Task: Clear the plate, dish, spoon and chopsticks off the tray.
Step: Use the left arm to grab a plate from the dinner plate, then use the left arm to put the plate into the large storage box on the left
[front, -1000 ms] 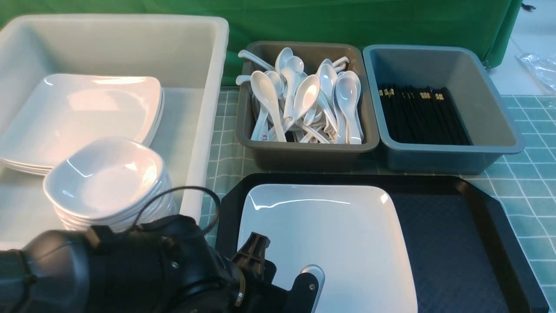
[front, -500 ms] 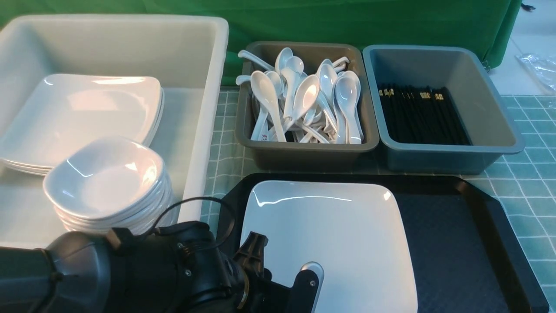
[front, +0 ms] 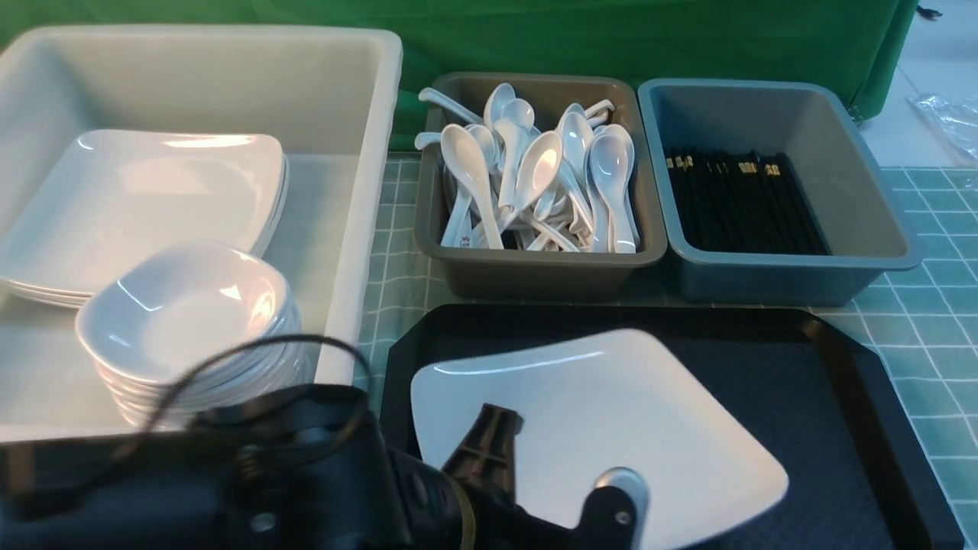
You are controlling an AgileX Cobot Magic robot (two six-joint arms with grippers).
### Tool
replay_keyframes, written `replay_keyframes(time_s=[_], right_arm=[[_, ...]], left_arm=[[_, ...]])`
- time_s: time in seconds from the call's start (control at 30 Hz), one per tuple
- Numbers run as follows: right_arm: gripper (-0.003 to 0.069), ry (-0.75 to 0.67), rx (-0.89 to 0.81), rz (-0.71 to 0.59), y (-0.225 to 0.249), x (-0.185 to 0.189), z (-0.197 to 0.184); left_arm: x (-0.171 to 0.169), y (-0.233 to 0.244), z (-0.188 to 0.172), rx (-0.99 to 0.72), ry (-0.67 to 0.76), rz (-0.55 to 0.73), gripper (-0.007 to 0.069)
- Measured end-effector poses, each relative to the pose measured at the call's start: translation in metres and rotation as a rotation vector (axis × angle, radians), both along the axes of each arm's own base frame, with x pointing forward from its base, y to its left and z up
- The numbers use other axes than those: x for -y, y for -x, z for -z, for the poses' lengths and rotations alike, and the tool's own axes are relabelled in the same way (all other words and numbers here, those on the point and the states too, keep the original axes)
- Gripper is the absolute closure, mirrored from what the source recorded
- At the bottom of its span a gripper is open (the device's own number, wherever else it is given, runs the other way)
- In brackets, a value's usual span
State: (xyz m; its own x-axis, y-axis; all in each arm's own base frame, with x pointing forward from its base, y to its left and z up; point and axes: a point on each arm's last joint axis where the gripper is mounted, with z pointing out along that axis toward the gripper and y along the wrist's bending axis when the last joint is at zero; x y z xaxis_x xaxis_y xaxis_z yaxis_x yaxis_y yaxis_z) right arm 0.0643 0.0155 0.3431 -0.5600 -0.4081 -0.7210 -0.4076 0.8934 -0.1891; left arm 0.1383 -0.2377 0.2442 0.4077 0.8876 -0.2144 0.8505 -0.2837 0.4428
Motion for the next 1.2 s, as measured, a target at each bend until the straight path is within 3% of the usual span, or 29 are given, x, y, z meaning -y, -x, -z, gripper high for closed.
replay_keyframes(time_s=[0.17, 0.37, 0.43, 0.7, 0.77, 0.93, 0.97, 1.0, 1.1, 1.2], right_arm=[[0.0465, -0.092, 0.062, -0.009, -0.001, -0.003, -0.014], [0.0608, -0.148, 0.090, -0.002, 0.000, -0.002, -0.025], [0.0625, -0.161, 0.102, -0.004, 0.000, -0.002, -0.029], [0.0637, -0.230, 0.152, -0.022, -0.004, -0.010, -0.048], [0.0637, -0.220, 0.156, -0.038, -0.014, -0.023, -0.055], [0.0637, -0.185, 0.174, -0.096, -0.032, -0.048, -0.061], [0.0637, -0.165, 0.172, -0.111, -0.037, -0.056, -0.062], [0.0637, -0.164, 0.172, -0.112, -0.038, -0.057, -0.062], [0.0637, -0.113, 0.159, -0.139, -0.047, -0.069, -0.058], [0.0637, -0.069, 0.145, -0.156, -0.052, -0.075, -0.053]], left_arm=[[-0.005, 0.014, -0.040, 0.009, 0.122, 0.002, 0.0604], [-0.017, 0.022, -0.063, 0.012, 0.201, -0.012, 0.0597], [-0.021, 0.025, -0.069, 0.016, 0.222, -0.016, 0.0596], [-0.048, 0.035, -0.128, 0.074, 0.442, -0.095, 0.0594], [-0.064, 0.027, -0.154, 0.157, 0.494, -0.185, 0.0593], [-0.098, -0.006, -0.168, 0.330, 0.417, -0.420, 0.0593], [-0.116, -0.024, -0.166, 0.388, 0.354, -0.543, 0.0593], [-0.118, -0.026, -0.166, 0.394, 0.348, -0.556, 0.0593], [-0.155, -0.067, -0.157, 0.439, 0.272, -0.794, 0.0593], [-0.183, -0.112, -0.137, 0.432, 0.246, -0.944, 0.0593]])
